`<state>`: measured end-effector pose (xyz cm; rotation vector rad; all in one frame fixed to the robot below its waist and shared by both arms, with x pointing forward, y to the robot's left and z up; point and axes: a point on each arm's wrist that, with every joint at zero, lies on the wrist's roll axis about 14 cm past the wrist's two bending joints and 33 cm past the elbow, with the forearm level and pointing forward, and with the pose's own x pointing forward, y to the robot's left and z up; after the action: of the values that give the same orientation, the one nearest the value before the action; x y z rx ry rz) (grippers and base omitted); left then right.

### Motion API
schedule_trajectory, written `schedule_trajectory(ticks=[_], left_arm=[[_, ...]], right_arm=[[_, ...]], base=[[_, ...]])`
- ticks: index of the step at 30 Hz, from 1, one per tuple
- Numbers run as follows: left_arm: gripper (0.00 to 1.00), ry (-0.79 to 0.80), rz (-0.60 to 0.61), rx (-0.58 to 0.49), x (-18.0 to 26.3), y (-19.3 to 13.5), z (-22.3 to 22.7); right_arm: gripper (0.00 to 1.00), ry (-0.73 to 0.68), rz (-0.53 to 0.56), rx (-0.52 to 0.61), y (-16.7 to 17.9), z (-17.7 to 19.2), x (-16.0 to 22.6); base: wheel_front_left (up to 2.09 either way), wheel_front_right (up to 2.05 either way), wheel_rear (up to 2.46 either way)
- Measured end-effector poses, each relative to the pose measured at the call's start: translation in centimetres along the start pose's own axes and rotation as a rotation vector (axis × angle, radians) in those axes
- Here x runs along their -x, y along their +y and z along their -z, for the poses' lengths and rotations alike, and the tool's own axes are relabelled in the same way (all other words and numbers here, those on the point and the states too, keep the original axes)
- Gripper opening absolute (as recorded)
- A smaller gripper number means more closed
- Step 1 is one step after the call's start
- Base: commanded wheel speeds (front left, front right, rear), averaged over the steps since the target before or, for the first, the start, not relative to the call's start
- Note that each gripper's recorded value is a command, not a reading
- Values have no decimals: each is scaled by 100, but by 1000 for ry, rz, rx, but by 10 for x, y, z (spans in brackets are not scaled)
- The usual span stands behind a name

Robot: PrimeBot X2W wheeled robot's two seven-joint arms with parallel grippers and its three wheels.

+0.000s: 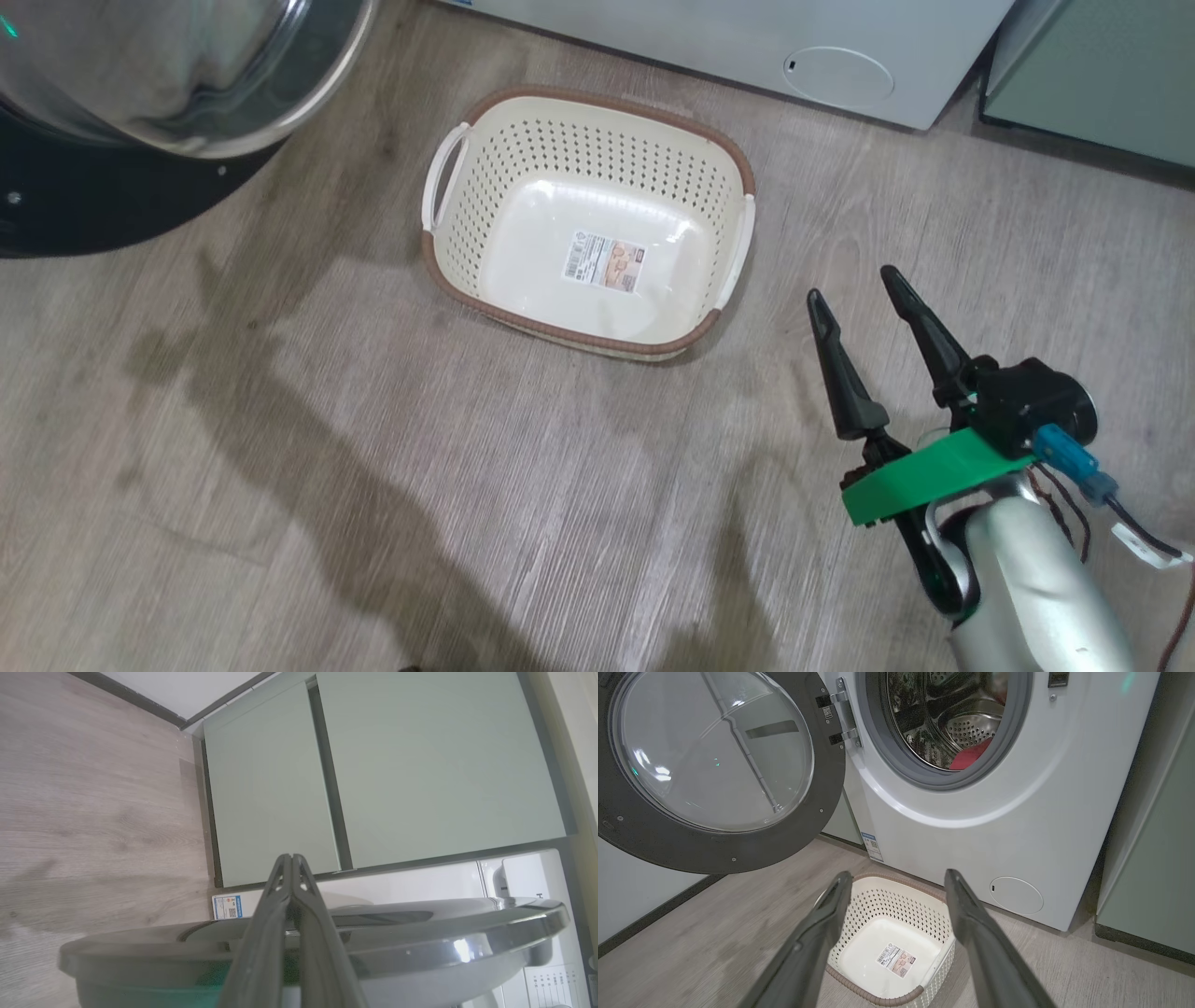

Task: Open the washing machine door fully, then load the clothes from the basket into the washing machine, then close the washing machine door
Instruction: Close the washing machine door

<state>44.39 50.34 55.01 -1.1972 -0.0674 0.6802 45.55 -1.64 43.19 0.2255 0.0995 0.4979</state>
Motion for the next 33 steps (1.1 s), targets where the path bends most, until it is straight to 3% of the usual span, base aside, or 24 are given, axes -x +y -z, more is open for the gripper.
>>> schedule_trajectory(ticks=[19,24,33], left_arm=[[0,392,118,6,40,-18,66],[0,471,131,16,53,-10,89],[0,658,206,27,74,-19,152]], right_arm=[[100,-79,-15,14,15,-38,10],[100,-87,-9,4,17,-43,20],[100,-115,40,20,6,-56,39]], base=[[0,0,0],[0,0,0],[0,0,0]])
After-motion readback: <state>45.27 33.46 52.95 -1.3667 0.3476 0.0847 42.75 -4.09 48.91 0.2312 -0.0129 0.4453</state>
